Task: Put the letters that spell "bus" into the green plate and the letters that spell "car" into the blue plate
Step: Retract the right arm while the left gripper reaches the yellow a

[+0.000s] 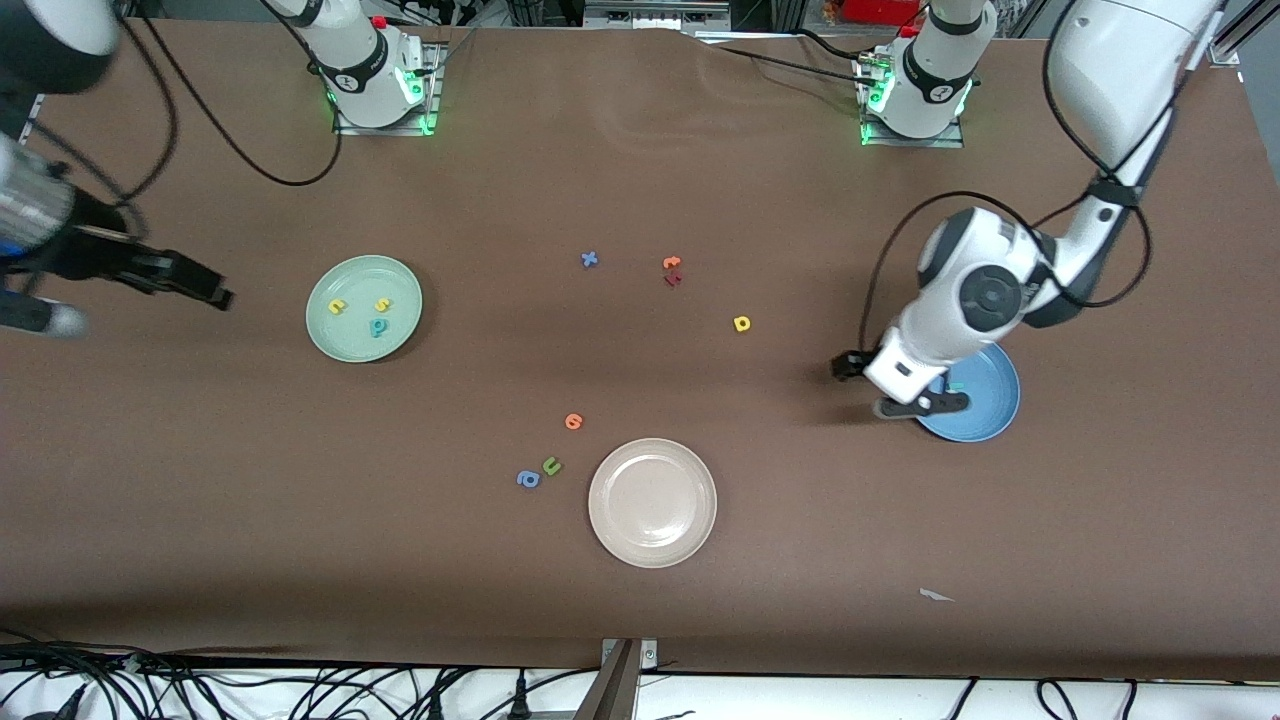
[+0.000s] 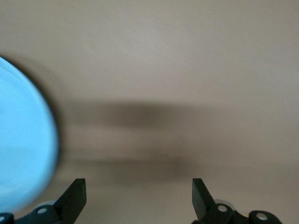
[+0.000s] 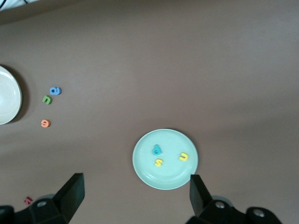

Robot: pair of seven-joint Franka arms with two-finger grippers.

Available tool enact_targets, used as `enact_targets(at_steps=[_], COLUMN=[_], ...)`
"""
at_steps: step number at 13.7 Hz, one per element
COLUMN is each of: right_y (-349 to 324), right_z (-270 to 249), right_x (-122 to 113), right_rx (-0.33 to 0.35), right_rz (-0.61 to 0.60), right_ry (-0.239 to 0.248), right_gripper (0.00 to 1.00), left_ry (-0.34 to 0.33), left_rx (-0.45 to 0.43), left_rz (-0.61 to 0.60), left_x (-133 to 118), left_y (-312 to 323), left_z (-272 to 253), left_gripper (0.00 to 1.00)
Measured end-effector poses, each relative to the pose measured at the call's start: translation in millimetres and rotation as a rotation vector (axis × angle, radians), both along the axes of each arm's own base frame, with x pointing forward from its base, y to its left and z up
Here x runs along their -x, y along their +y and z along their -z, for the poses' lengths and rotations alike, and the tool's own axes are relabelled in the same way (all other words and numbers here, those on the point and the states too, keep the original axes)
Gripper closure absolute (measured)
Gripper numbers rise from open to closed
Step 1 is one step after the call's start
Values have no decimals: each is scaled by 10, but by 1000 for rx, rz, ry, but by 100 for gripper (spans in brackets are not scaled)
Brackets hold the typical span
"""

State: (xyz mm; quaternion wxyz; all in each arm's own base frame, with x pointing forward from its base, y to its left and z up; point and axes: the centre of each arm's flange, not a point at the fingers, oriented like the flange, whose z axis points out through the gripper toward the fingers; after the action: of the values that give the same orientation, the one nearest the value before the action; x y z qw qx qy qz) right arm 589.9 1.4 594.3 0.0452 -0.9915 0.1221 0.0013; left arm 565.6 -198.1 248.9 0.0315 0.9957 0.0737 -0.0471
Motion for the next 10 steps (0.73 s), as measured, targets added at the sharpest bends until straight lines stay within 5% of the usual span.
enact_targets(at_steps=[3,10], right_y=[-11,-53], right_z=[-37,282], right_x=[236,352], right_rx=[88,92], right_rz=[-41,-81], right_ry=[80,-1], right_gripper=[0,0], left_ry=[13,9], left_rx=[14,-10], left_rz=[-84,-152], left_x=[353,763], left_y=[-771,-1399], left_z=[-9,382], left_gripper=[0,0])
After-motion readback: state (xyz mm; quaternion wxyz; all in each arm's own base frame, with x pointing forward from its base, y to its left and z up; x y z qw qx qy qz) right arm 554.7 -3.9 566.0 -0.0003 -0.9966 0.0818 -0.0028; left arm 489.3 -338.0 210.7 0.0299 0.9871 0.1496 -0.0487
